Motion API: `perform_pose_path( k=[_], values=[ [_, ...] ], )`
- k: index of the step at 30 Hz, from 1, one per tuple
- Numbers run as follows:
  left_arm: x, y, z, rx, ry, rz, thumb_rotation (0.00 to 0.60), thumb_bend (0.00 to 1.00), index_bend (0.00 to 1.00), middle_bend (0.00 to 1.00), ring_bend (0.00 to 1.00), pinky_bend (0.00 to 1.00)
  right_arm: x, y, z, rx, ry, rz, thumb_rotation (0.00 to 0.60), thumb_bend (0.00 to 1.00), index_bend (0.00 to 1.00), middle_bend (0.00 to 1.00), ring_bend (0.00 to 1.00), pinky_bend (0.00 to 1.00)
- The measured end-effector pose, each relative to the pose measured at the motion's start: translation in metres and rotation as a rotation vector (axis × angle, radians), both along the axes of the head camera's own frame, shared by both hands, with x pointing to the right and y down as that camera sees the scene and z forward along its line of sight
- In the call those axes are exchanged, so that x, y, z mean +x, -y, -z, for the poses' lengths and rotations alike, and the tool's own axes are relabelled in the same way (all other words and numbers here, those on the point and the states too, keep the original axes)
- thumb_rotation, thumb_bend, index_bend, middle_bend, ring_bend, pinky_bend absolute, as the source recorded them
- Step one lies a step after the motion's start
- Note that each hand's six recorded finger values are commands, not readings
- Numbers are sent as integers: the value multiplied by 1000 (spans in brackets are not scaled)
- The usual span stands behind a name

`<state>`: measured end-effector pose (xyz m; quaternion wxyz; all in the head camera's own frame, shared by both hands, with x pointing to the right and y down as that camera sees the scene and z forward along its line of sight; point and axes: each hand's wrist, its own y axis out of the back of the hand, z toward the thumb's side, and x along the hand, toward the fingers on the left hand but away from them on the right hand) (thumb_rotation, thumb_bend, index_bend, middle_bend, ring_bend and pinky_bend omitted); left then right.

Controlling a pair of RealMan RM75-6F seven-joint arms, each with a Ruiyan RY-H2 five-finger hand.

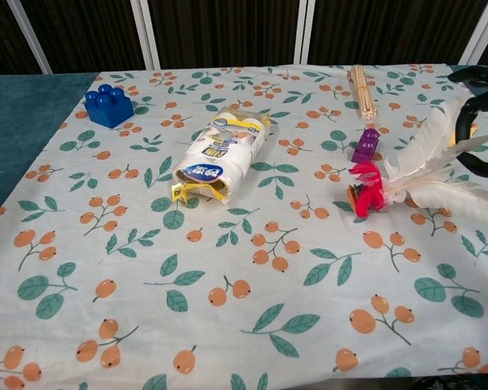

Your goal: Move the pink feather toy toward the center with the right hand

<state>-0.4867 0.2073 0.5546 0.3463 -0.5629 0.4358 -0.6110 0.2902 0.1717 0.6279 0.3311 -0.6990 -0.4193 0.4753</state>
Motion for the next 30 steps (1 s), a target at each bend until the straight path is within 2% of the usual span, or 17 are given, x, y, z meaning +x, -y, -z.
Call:
perform_pose_path(
  k=[10, 19, 23, 30],
  values=[
    [0, 0, 0, -2, -2, 1, 600, 322, 41, 57, 12, 50, -38, 26, 12, 22, -31, 93, 600, 356, 630, 25, 31, 152],
    [0, 0, 0, -5, -5, 1, 600, 322, 41, 57, 12, 50, -63, 33, 21, 21, -75, 156, 600, 356, 621, 25, 30, 151],
    [0, 0, 0, -5, -5, 1, 600, 322, 41, 57, 12, 50, -73, 30, 21, 8, -87, 181, 600, 355, 520, 25, 27, 151],
    [0, 0, 0, -6, -6, 2, 600, 322, 41, 57, 12, 50, -86, 19, 19, -23, -116, 225, 600, 307, 150, 24, 25, 152]
  ],
)
